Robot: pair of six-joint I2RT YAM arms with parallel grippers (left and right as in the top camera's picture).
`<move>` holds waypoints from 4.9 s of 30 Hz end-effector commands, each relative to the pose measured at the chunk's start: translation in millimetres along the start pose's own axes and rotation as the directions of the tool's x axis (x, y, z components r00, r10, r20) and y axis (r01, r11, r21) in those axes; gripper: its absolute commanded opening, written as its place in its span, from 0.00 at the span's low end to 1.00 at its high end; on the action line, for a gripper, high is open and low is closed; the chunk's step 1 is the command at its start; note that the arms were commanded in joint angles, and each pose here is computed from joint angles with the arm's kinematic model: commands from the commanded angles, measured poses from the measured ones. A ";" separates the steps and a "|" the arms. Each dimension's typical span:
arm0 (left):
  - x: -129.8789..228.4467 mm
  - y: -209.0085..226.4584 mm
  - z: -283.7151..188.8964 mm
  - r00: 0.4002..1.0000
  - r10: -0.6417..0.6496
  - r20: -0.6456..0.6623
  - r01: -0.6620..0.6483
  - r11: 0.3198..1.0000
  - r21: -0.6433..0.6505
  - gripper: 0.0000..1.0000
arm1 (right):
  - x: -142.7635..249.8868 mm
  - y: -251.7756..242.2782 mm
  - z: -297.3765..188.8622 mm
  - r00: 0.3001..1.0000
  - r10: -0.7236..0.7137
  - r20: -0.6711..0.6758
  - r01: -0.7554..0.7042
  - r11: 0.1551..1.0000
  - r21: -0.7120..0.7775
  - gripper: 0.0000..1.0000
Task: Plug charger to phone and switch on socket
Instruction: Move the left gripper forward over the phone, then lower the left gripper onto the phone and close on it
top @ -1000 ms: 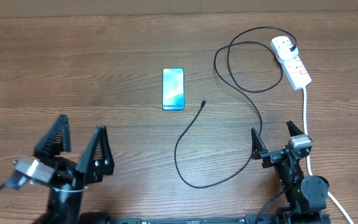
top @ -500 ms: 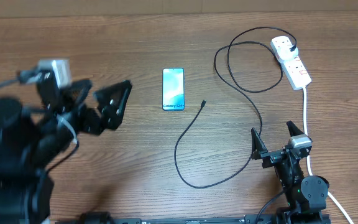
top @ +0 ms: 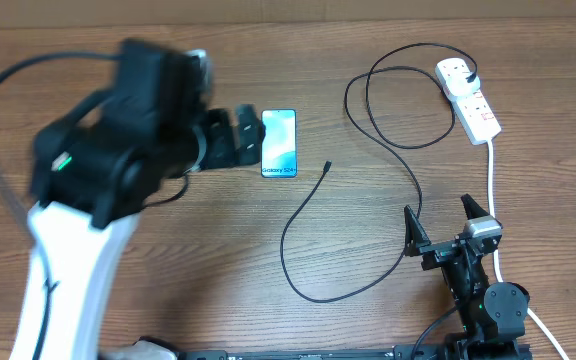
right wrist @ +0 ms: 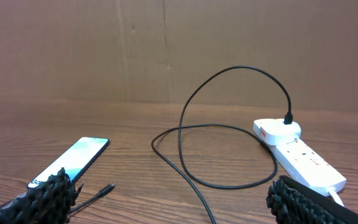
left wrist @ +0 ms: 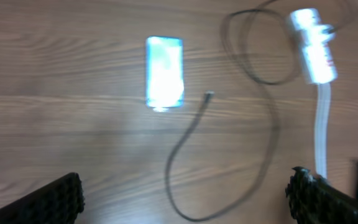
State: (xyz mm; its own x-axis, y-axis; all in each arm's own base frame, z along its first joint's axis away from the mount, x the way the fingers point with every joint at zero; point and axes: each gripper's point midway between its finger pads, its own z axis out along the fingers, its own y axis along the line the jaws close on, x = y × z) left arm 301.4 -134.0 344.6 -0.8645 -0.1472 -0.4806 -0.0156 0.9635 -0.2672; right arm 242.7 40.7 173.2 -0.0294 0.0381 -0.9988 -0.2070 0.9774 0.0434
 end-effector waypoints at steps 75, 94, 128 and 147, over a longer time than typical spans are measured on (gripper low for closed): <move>29.0 -12.2 313.2 0.943 -0.116 -0.313 0.029 0.963 -0.270 1.00 | 1.4 -0.1 0.0 1.000 -0.002 0.005 0.002 1.000 0.002 1.00; 11.8 3.6 327.7 0.972 -0.046 -0.230 -0.027 0.952 -0.305 1.00 | 1.3 -0.2 0.0 1.000 -0.002 0.006 0.002 1.000 0.002 1.00; 35.9 28.0 357.3 0.953 -0.102 -0.285 0.021 0.962 -0.273 1.00 | 1.3 -0.2 0.0 1.000 -0.002 0.006 0.002 1.000 0.002 1.00; 36.0 17.9 368.3 0.963 -0.032 -0.268 -0.028 0.975 -0.219 0.99 | 1.3 -0.2 0.0 1.000 -0.002 0.006 0.002 1.000 0.002 1.00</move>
State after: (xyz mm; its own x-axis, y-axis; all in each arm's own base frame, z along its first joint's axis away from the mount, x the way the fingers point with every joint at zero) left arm 457.7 -206.9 22.0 -0.9625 -0.1417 -0.2312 -0.1218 0.9877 -0.0983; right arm 242.7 40.7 173.3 -0.0291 0.0382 -0.9988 -0.2070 0.9774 0.0434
